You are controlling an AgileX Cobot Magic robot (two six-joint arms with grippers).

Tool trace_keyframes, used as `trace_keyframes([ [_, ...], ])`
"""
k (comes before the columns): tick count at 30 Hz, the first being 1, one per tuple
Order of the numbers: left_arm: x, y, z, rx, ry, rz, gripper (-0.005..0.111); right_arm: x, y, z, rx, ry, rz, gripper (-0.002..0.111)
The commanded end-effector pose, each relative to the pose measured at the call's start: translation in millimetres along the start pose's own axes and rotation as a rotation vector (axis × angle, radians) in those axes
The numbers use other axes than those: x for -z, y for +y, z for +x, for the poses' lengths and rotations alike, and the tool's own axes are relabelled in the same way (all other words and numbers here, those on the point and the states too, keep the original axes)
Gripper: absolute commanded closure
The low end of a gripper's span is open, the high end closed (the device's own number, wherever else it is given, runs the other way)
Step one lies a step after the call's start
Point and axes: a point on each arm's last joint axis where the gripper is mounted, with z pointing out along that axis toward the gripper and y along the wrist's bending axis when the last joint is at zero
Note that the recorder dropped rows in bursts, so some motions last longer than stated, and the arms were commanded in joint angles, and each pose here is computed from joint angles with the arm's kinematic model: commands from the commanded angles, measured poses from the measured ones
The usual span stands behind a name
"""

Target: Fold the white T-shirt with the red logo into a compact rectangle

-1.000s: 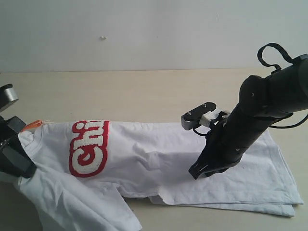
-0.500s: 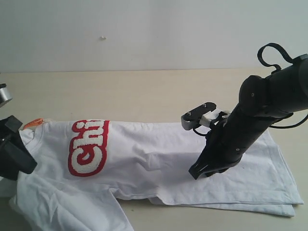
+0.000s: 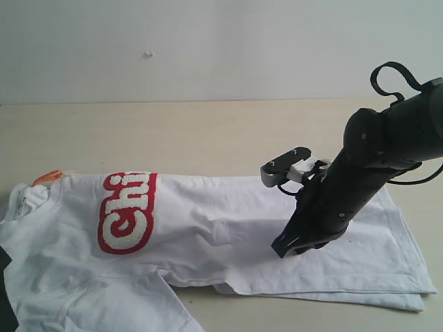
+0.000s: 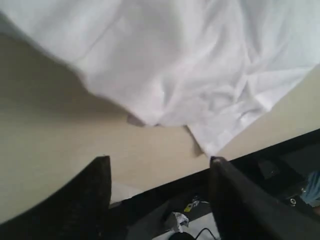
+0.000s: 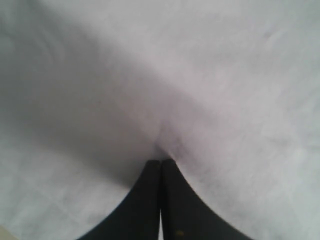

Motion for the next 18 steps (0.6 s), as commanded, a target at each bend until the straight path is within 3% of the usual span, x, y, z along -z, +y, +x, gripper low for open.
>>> trace_keyframes([
  [1, -20.0, 2.6, 7.2, 0.063, -0.081, 0.042, 0.048, -2.5, 0.2, 2.1, -0.003, 0.016, -0.006, 0.108],
  [9, -37.5, 2.9, 3.0, 0.075, -0.273, 0.112, 0.048, -2.5, 0.9, 2.9, -0.005, 0.025, -0.013, 0.108],
  [18, -40.5, 7.4, 8.7, 0.041, -0.223, 0.061, 0.049, -2.5, 0.9, 2.9, -0.005, 0.025, -0.013, 0.108],
])
